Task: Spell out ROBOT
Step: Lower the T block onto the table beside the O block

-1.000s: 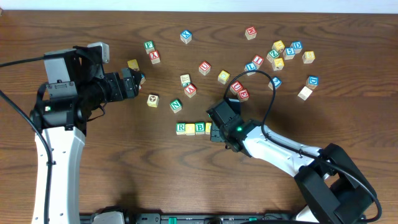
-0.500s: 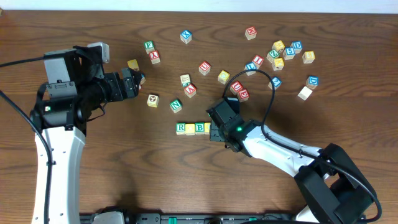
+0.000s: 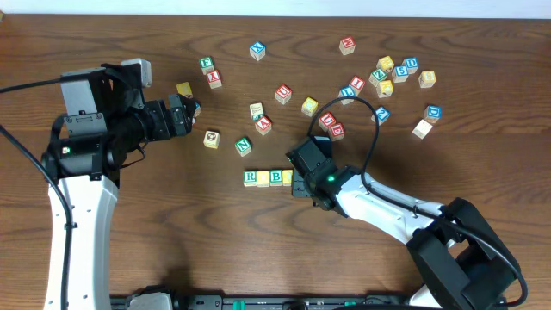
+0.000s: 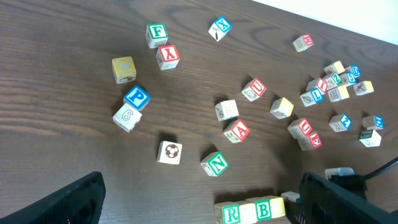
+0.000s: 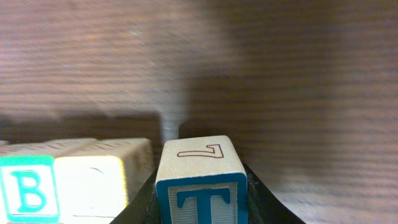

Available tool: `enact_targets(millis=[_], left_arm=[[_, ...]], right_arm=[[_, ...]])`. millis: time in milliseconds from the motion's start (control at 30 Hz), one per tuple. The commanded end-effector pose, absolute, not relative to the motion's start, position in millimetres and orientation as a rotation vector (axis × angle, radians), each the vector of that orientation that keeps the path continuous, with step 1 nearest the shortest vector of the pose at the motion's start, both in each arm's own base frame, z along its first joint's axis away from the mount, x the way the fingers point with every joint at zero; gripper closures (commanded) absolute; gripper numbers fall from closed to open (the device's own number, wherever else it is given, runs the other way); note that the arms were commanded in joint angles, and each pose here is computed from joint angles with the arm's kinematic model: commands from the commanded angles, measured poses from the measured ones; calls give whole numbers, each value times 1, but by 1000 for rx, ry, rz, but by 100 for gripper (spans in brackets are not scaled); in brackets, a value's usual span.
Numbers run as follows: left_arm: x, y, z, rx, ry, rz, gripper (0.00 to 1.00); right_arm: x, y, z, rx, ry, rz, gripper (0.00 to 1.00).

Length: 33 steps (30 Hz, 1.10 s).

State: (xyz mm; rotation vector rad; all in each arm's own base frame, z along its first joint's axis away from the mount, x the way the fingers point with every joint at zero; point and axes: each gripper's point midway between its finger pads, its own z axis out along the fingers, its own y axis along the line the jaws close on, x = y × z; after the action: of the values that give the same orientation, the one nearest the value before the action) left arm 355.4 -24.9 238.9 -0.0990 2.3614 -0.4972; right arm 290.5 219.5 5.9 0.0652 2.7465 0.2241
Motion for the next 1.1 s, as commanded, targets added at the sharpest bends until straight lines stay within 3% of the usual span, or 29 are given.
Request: enact_targets(millis=[0, 567, 1067], left_arm=[[358, -25, 249, -78, 2336, -501, 2], [358, -25, 249, -78, 2336, -501, 2], [358, -25, 249, -78, 2336, -501, 2]], right_arm=[[290, 211, 0, 117, 2745, 166, 99], [291, 211, 1, 118, 2741, 161, 94], [291, 211, 1, 118, 2741, 161, 70]])
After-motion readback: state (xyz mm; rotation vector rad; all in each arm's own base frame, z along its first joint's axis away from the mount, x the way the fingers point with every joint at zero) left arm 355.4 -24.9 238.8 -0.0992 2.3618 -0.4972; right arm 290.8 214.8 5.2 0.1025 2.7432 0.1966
